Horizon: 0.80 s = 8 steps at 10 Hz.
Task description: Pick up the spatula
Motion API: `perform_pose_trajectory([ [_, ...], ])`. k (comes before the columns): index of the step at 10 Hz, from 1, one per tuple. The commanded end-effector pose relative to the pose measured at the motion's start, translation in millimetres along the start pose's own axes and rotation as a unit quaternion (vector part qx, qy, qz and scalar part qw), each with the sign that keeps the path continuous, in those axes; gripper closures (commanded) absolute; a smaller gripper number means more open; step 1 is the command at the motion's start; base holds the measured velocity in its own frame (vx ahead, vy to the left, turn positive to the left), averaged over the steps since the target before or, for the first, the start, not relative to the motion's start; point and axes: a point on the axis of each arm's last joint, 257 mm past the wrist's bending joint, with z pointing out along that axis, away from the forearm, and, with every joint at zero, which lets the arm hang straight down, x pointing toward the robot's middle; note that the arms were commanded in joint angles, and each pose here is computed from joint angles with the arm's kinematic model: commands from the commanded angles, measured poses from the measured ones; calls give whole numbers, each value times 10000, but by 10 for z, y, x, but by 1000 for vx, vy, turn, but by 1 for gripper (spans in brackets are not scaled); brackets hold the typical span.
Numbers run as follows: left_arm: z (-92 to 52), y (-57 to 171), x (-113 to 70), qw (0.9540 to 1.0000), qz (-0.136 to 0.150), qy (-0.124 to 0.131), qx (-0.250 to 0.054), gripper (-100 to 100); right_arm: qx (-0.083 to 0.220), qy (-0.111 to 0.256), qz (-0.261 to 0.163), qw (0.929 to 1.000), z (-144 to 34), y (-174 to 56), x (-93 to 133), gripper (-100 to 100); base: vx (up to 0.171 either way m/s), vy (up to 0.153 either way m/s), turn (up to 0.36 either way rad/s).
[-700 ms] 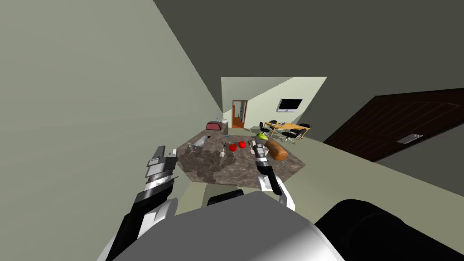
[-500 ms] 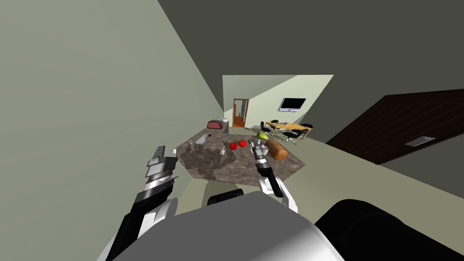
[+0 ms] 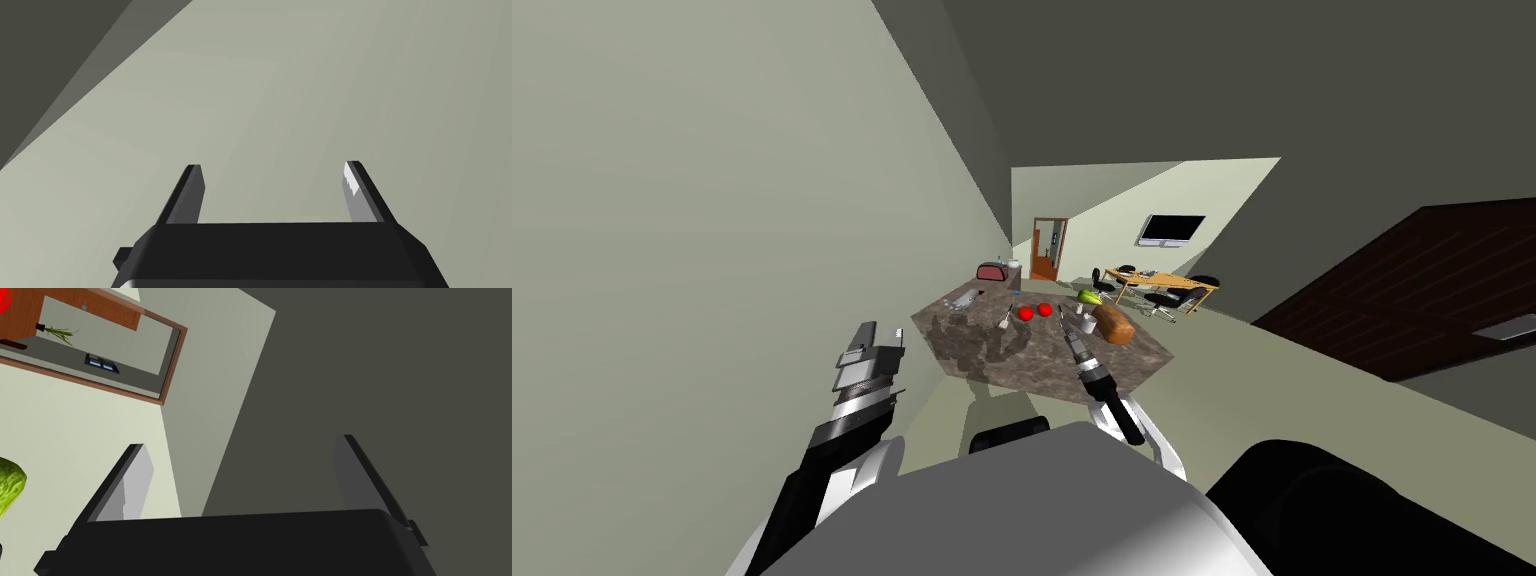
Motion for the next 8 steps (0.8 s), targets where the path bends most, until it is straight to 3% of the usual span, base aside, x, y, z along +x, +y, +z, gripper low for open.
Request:
perform_pose_trajectory([
  [1,0,0,0,10000,0,0,0,0,91,234,-190,9995,-27,-62,101,-100,-182,-42,74],
  [4,-1,1,-1,10000,1,0,-1,0,468,888,-735,9922,-265,-407,359,-100,-149,-20,129],
  [5,-1,0,0,10000,0,0,-1,0,450,959,-793,9912,-272,-412,362,-100,-127,-12,93],
  [6,-1,1,-1,10000,1,0,-1,0,655,1274,-1065,9840,-426,-603,476,-100,-163,8,202],
  [7,0,0,0,10000,0,0,-1,0,632,1361,-1136,9821,-437,-610,477,-100,-125,1,86],
  [8,-1,1,-1,10000,1,-1,-2,0,836,1680,-1408,9721,-617,-808,575,-100,-139,-27,186],
])
